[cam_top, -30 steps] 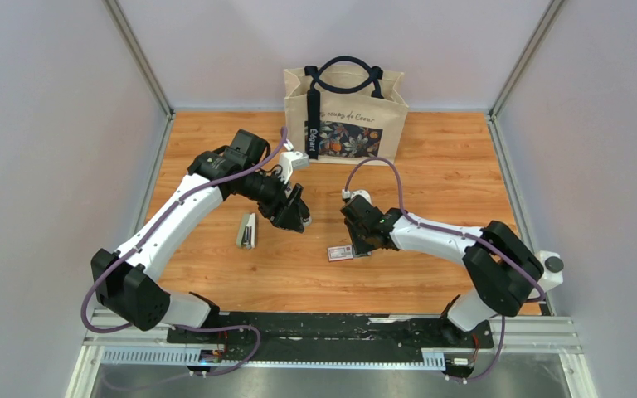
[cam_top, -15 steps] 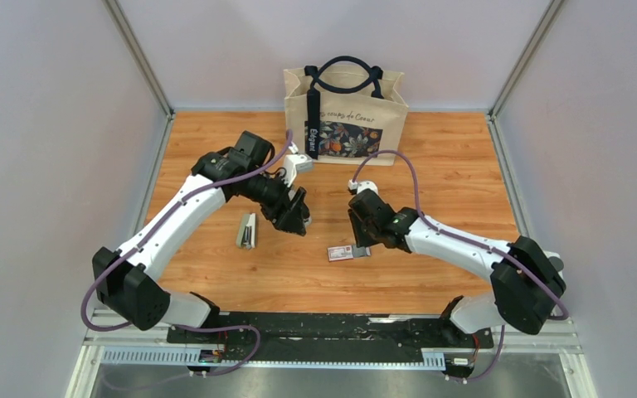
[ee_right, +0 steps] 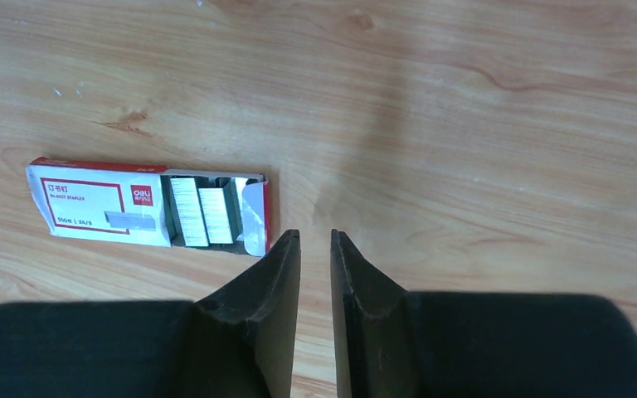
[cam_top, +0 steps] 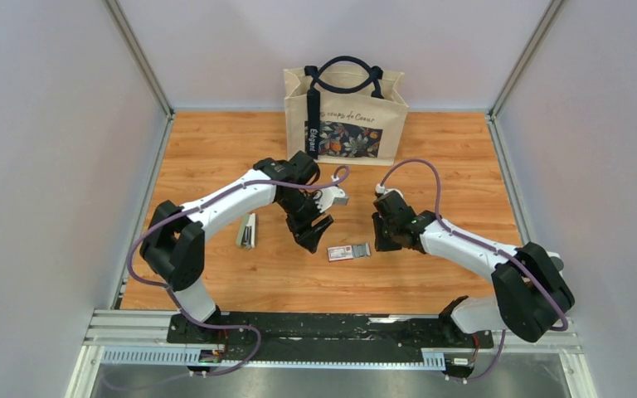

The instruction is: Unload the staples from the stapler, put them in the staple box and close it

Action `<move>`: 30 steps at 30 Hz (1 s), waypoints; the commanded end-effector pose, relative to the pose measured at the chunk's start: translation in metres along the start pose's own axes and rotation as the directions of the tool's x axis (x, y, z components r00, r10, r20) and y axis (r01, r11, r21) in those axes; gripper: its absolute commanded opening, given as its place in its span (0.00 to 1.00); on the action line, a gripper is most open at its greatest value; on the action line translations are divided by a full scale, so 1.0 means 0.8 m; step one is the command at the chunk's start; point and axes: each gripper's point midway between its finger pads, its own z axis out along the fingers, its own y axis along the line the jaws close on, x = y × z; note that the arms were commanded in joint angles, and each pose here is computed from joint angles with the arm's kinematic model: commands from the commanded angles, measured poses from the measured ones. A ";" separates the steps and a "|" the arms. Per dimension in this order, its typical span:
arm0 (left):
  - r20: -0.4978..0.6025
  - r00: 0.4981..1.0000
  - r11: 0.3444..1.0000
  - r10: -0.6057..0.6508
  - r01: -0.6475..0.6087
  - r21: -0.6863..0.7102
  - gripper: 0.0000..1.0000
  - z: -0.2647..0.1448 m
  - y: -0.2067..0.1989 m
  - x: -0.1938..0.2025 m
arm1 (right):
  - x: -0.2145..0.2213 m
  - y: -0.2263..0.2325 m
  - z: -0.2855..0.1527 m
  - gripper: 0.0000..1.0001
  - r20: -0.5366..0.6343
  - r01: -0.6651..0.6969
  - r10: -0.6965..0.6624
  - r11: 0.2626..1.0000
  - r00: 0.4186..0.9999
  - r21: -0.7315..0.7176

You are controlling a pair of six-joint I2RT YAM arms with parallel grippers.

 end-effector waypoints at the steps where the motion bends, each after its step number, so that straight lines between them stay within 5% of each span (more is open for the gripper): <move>1: -0.018 0.984 0.980 0.179 -0.180 -0.082 0.70 0.013 0.026 -0.016 | -0.005 0.017 0.003 0.23 -0.006 -0.067 0.067 0.991 0.998 -0.116; 12: -0.133 0.947 0.939 0.292 -0.310 -0.145 0.70 0.064 0.070 -0.010 | -0.018 0.023 0.003 0.23 -0.067 -0.201 0.190 0.934 0.980 -0.296; 30: -0.211 0.922 0.920 0.325 -0.360 -0.156 0.67 0.107 0.085 -0.006 | 0.006 0.025 0.018 0.23 -0.150 -0.286 0.249 0.898 0.957 -0.333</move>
